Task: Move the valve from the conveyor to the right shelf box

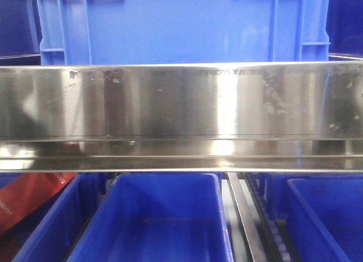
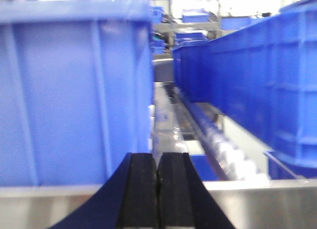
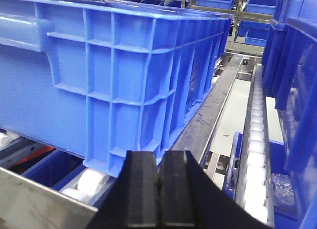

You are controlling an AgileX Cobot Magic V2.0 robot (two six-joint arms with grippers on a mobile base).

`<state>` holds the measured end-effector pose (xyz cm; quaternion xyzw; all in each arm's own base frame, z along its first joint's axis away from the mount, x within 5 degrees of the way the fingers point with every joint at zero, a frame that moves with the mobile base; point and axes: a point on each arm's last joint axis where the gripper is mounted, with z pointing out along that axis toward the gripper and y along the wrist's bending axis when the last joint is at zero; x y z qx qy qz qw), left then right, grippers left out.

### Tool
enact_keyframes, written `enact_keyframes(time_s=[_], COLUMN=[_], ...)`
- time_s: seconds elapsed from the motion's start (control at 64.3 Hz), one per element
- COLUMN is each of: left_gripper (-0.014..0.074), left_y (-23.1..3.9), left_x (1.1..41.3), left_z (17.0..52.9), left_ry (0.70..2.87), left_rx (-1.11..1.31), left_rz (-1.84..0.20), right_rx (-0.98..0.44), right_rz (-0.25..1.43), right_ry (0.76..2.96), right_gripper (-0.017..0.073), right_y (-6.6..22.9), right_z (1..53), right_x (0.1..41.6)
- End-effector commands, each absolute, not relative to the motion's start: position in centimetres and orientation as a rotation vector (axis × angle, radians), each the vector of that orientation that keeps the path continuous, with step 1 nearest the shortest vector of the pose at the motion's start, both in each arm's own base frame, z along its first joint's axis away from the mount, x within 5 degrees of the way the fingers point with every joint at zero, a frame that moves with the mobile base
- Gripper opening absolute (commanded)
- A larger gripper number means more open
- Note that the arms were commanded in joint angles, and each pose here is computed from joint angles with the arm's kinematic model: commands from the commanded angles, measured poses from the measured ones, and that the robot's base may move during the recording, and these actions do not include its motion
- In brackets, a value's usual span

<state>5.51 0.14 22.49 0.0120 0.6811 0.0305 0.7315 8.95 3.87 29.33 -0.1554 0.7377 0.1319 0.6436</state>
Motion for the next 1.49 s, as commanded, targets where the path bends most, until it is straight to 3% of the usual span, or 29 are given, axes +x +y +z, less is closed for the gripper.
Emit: enact_keyframes(time_s=[0.0, 1.057, 1.477], left_gripper=[-0.0111, -0.0111, -0.0111], left_y=[0.2, 0.2, 0.2], left_x=[5.6, 5.6, 5.6], left_z=[21.5, 21.6, 21.6], left_ry=[1.461, 1.457, 1.457], left_rx=[0.005, 0.006, 0.006], left_rz=[0.066, 0.065, 0.065], right_rx=[-0.35, -0.342, 0.006], right_rz=[0.29, 0.289, 0.102], right_ry=[1.649, 1.63, 1.593], right_gripper=[-0.0162, -0.0162, -0.0162], right_y=[3.8, 3.7, 0.4], right_z=[29.6, 29.6, 25.9], right_x=[8.9, 8.8, 6.5])
